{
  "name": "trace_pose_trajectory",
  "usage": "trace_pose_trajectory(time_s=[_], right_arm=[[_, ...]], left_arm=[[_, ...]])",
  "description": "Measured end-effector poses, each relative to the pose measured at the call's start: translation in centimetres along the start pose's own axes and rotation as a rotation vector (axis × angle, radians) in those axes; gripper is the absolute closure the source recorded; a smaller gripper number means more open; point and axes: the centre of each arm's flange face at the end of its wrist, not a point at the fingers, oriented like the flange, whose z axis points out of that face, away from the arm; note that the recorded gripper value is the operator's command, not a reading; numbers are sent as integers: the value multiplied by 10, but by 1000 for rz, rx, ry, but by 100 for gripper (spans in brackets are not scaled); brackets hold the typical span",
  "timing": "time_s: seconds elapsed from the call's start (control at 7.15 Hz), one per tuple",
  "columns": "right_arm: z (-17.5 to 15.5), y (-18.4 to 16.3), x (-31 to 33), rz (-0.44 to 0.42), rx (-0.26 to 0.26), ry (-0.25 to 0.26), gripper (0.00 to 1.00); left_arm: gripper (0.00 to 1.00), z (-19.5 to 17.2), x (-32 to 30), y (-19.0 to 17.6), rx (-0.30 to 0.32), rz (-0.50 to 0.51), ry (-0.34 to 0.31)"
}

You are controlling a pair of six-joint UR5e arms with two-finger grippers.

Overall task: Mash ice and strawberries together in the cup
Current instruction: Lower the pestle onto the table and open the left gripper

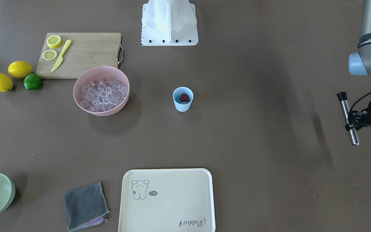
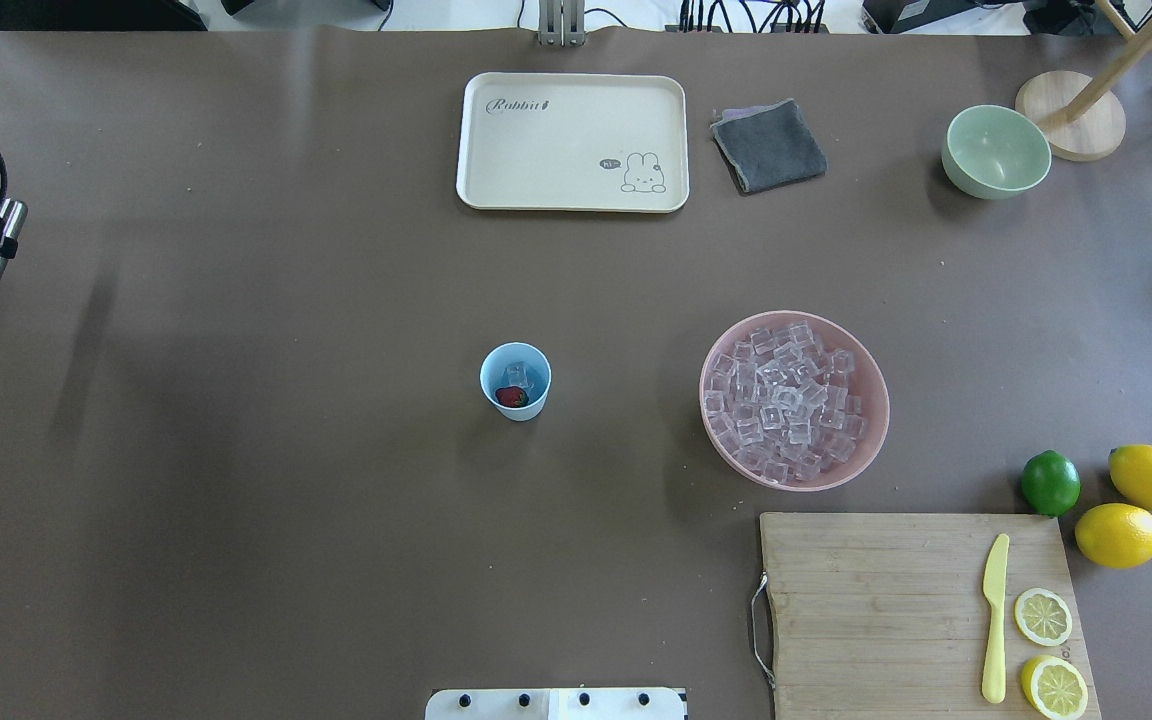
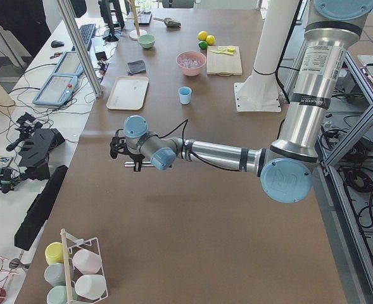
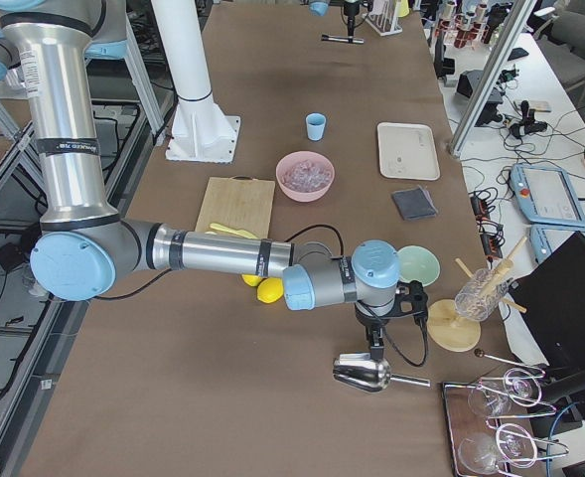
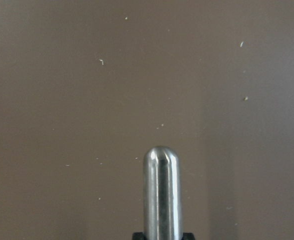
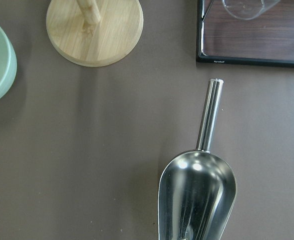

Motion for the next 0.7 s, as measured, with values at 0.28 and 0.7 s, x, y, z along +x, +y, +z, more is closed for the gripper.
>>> trace_pose_trajectory(time_s=[0.28, 0.7], right_arm=[[1, 0, 2, 2, -2, 8, 0], [1, -1, 2, 6, -6, 10, 0]], left_arm=[[100, -2, -29, 55, -15, -4, -14], [100, 1, -48, 96, 0, -43, -27]])
